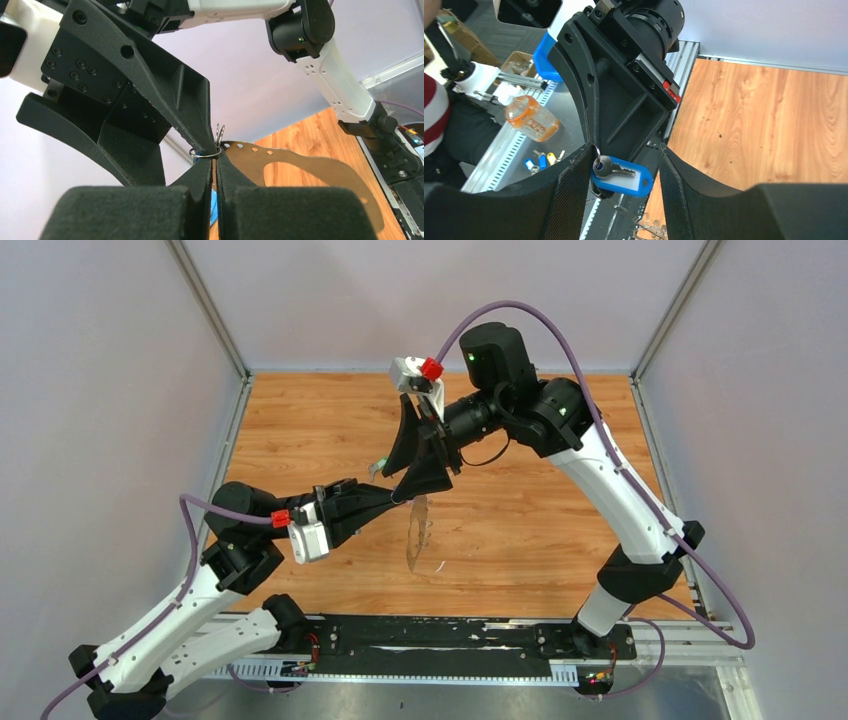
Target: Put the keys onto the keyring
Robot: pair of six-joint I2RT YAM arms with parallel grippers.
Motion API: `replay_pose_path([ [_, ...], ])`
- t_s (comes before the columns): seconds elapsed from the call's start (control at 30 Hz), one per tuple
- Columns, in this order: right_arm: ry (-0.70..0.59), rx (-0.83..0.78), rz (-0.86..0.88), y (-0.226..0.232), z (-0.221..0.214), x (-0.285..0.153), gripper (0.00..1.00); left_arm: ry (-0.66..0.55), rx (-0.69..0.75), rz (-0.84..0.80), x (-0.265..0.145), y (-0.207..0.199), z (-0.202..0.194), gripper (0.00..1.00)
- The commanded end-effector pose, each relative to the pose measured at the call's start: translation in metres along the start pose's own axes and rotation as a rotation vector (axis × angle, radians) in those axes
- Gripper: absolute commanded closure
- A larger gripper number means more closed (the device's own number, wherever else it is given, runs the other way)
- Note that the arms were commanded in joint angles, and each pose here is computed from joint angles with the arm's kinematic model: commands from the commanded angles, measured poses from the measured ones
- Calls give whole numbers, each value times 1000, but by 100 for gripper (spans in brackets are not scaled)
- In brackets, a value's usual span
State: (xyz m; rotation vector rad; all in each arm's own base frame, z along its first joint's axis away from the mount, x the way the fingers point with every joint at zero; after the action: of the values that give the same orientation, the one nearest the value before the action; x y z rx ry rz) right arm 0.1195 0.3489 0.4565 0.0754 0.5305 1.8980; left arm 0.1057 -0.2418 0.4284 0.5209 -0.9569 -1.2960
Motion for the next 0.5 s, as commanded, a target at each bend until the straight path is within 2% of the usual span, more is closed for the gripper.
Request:
replay_pose_path([
  [0.0,17,109,-41,-33,-10,10,47,-133,168,114,5,39,45,100],
  [0.27,-2,155,38,-26,-5,8,56,-137,183,125,4,42,49,100],
  [0.47,-26,228,127,-21,2,10,59,-155,178,108,2,37,52,100],
])
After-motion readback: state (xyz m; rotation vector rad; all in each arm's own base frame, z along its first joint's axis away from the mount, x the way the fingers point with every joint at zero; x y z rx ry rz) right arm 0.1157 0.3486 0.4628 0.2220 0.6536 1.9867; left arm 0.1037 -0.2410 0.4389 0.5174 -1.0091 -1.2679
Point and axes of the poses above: each gripper's point midway between its finger pads, its own x axis out along the fingers, its own y axis along the line the jaws close on, z = x × y, the point moved 2 cm from there along -x, back along the fingers, and after that the axes turned 14 degrees about x, right-handed, at the moved point
